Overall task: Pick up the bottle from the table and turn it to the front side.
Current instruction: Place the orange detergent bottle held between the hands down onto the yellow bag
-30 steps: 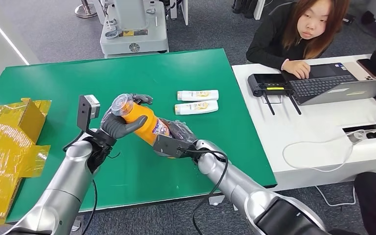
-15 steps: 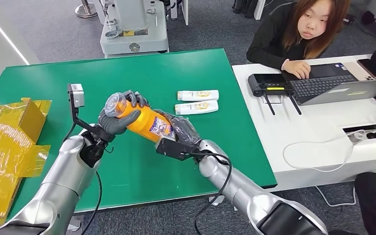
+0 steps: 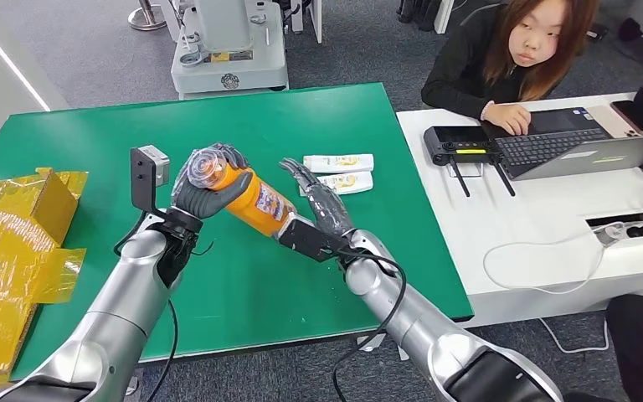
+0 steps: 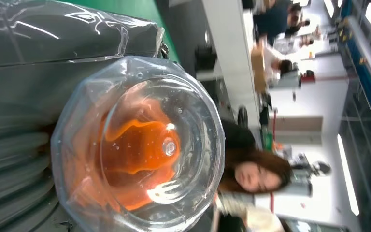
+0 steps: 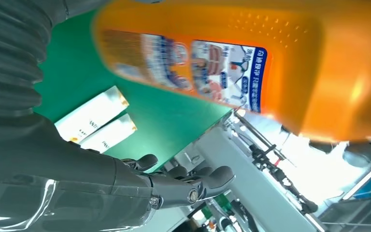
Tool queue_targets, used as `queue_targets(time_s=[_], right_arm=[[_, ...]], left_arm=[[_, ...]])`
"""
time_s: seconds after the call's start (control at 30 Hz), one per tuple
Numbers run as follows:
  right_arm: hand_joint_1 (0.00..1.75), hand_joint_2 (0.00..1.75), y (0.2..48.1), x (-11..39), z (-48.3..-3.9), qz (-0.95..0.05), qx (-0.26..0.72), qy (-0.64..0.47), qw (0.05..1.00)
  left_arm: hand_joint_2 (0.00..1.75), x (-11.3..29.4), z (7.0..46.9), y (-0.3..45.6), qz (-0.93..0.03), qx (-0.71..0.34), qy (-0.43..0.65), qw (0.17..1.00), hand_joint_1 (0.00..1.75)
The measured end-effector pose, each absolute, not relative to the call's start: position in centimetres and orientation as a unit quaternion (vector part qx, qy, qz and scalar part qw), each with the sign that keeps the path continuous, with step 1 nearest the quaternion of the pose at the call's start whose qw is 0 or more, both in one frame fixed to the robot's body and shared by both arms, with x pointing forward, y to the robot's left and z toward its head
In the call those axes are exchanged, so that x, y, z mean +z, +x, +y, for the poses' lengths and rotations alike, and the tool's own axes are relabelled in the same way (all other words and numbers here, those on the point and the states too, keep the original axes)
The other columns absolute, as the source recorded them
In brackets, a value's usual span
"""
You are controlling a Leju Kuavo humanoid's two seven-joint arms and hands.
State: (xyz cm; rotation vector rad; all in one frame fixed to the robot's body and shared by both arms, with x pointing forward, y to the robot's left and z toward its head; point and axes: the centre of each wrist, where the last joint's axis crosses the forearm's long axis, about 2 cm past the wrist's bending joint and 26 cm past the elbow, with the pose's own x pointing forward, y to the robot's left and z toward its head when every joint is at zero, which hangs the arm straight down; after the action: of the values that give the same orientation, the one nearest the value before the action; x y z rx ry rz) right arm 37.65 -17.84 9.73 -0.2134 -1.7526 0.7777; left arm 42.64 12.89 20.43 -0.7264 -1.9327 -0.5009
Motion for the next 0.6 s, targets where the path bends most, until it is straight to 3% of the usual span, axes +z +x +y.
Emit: queue_targets(time_s=[0.4,0.6], right_arm=[[0.0,1.75,36.3,9.3,-17.8,-0.775,0.309,-0.051,0.549],[0.0,1.75,35.2,9.1,-17.5,-0.785,0.309,-0.052,0.535]], left_arm=[[1.75,20.6,17.1,43.9,-0.847,-0.295,-0.055,0.438,1.75],[1.75,23.0,19.0,45.2,-0.855,-0.335,0.062,0.39,1.75]])
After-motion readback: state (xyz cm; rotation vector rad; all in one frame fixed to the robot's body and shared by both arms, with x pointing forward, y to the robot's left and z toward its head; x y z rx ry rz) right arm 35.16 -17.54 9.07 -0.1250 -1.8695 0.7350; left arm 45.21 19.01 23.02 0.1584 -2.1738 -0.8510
